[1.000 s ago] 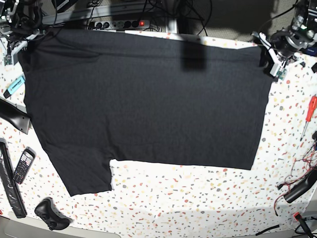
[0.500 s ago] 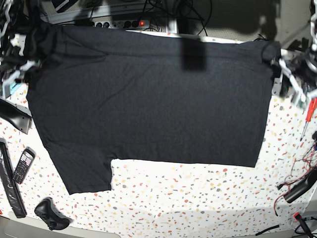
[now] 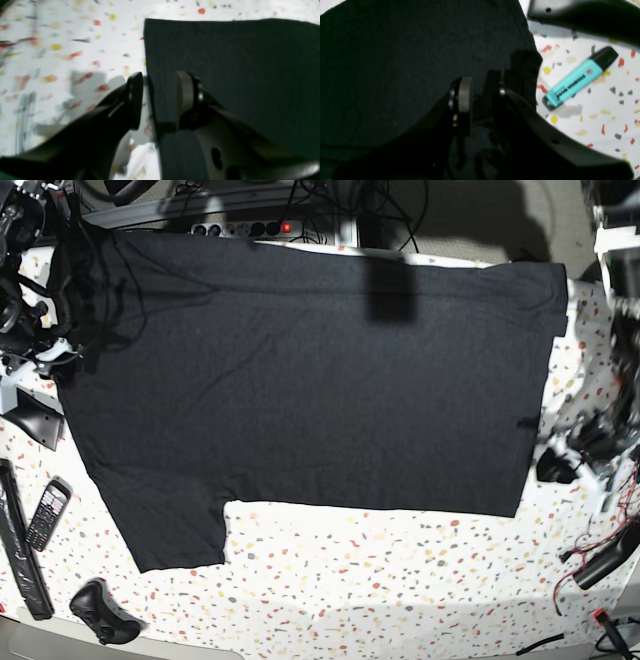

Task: Fold the T-shirt properly
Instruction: 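Release the shirt and move the left gripper to the hem corner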

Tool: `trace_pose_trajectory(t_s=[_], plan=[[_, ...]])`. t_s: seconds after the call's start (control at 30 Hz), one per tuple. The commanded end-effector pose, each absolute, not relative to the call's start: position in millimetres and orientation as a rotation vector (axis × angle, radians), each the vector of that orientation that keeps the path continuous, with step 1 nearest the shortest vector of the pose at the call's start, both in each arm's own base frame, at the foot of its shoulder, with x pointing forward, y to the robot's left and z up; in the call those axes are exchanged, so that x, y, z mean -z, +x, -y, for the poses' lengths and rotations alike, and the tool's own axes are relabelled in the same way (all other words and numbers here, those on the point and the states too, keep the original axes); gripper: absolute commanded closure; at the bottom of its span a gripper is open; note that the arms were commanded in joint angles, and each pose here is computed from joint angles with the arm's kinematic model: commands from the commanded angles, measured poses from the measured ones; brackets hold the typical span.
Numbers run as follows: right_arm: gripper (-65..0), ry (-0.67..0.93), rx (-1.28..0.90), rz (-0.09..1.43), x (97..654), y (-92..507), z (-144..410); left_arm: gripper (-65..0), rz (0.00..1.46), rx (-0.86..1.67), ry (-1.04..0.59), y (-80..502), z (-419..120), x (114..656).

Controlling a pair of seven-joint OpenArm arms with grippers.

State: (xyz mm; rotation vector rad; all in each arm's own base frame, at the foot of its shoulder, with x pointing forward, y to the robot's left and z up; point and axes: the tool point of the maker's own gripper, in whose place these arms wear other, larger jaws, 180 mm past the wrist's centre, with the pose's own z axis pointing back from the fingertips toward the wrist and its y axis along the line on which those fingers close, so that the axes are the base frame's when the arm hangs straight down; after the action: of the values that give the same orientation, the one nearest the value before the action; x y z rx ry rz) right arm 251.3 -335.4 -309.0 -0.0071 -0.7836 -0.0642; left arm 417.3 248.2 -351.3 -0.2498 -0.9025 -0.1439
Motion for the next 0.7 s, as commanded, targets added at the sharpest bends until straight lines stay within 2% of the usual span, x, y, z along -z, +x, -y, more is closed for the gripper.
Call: trace_pose_trajectory(t_s=[0.0,0.3,0.67], plan=[[-13.6,-0.024,0.041,0.818,296.1,257.1,338.3,-20.7,0.958,0.137,-0.242,439.8,-256.2,330.6],[-13.6,-0.022,0.041,0.794,299.3,254.1,338.1,-20.7,0.86,0.03,-0.245,489.1,-259.4,372.3],[-13.6,-0.023,0.041,0.778,301.2,252.1,338.1,-20.0,0.741,0.072,-0.295,484.5,-207.3,404.1]])
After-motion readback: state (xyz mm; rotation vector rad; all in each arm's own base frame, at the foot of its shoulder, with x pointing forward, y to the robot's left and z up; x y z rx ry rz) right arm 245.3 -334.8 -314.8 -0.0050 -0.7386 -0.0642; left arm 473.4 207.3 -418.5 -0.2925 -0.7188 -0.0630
